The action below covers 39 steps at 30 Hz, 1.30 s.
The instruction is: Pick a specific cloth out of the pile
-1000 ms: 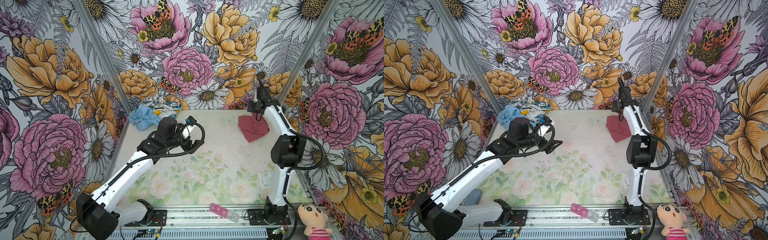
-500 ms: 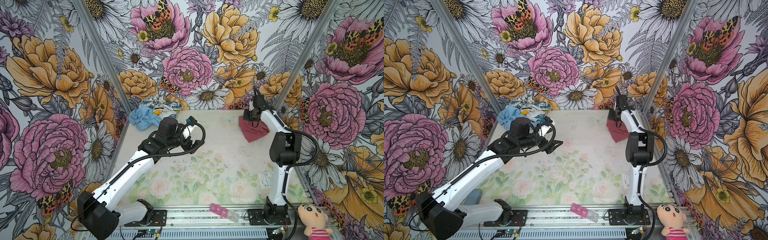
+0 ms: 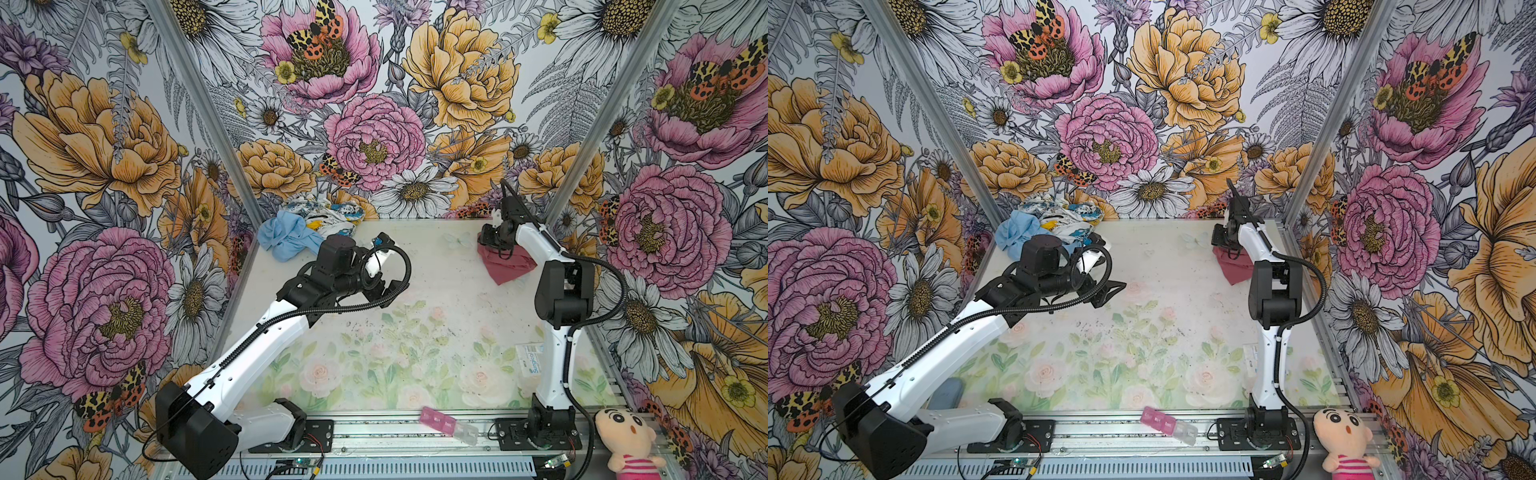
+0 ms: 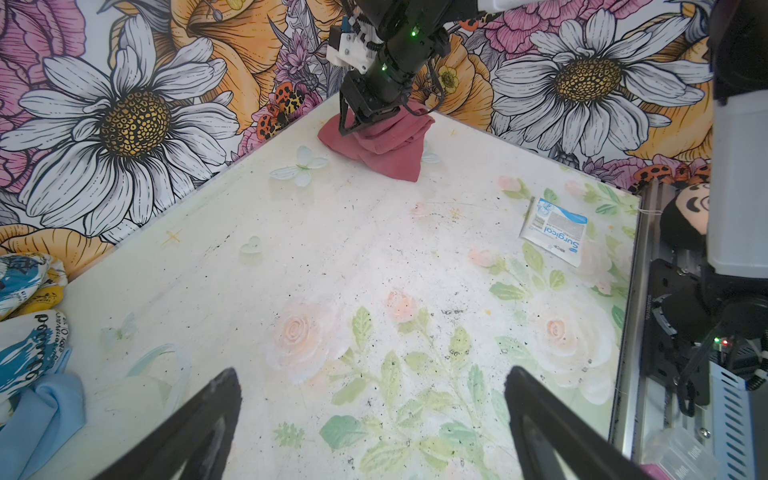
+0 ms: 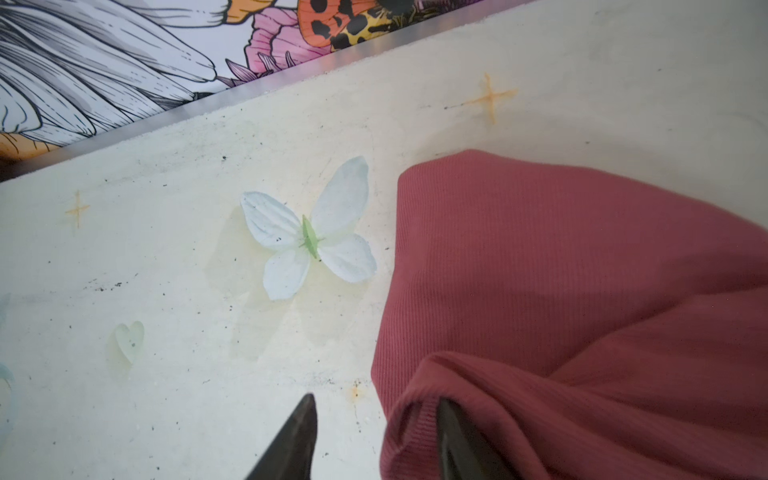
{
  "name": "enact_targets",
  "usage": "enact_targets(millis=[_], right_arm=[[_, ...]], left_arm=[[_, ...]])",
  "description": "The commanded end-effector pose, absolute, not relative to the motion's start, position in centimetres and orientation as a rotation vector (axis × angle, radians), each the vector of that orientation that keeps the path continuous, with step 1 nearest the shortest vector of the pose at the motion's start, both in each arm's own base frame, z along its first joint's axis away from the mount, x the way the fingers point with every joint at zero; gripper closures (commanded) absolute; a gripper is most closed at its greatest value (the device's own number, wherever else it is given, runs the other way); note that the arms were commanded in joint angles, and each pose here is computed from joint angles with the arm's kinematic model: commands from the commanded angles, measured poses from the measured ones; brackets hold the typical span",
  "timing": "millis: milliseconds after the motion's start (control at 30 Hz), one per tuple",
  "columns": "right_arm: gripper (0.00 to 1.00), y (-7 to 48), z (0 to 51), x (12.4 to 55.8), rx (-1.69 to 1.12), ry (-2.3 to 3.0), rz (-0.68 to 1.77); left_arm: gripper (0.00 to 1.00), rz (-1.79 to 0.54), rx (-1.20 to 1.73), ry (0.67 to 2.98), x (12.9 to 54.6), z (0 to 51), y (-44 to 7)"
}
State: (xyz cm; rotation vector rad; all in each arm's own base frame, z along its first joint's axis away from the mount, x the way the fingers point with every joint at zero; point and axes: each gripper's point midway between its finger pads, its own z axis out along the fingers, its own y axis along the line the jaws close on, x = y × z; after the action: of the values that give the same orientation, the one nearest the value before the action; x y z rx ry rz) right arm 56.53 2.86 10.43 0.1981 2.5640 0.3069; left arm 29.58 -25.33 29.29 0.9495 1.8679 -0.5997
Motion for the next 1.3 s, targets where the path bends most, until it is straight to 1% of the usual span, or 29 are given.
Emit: enact_targets(millis=[0,133,233,300,467,633,700,900,1100,1267], right_arm=[[0.35,2.1,14.8,56.3,0.151,2.476,0.257],[0.27,0.7,17.3,54.7,0.083,2.445,0.152],[0.23,-1.5,18.0,53.3,0.016,2.444,-0.026],[0.22,-3.3,17.3,52.4,-0.010,2.470,-0.147],[0.20,-5.8,13.6,49.8,-0.147,2.577,-0.343],[0.18,-5.7,11.1,49.5,-0.226,2.628,-0.351],[0.10,-6.0,10.7,50.0,-0.243,2.629,-0.396],[0.06,-6.3,9.5,51.9,-0.326,2.622,-0.504],[0.05,-5.8,6.3,52.6,-0.410,2.670,-0.557],[0.05,-5.1,4.0,52.2,-0.427,2.726,-0.523]], left_arm=[[0.01,-0.612,0.946,1.871,29.7,29.1,-25.4],[0.01,-0.609,0.943,1.871,29.7,29.1,-25.3],[0.01,-0.616,0.945,1.872,29.7,29.1,-25.4],[0.01,-0.615,0.944,1.869,29.7,29.2,-25.4],[0.01,-0.601,0.939,1.864,29.6,29.3,-25.2],[0.01,-0.626,0.949,1.866,29.5,29.2,-25.4],[0.01,-0.635,0.951,1.863,29.4,29.3,-25.5],[0.01,-0.632,0.949,1.877,29.8,28.8,-25.5],[0.01,-0.630,0.946,1.871,29.8,29.0,-25.3],[0.01,-0.640,0.952,1.870,29.7,29.0,-25.5]])
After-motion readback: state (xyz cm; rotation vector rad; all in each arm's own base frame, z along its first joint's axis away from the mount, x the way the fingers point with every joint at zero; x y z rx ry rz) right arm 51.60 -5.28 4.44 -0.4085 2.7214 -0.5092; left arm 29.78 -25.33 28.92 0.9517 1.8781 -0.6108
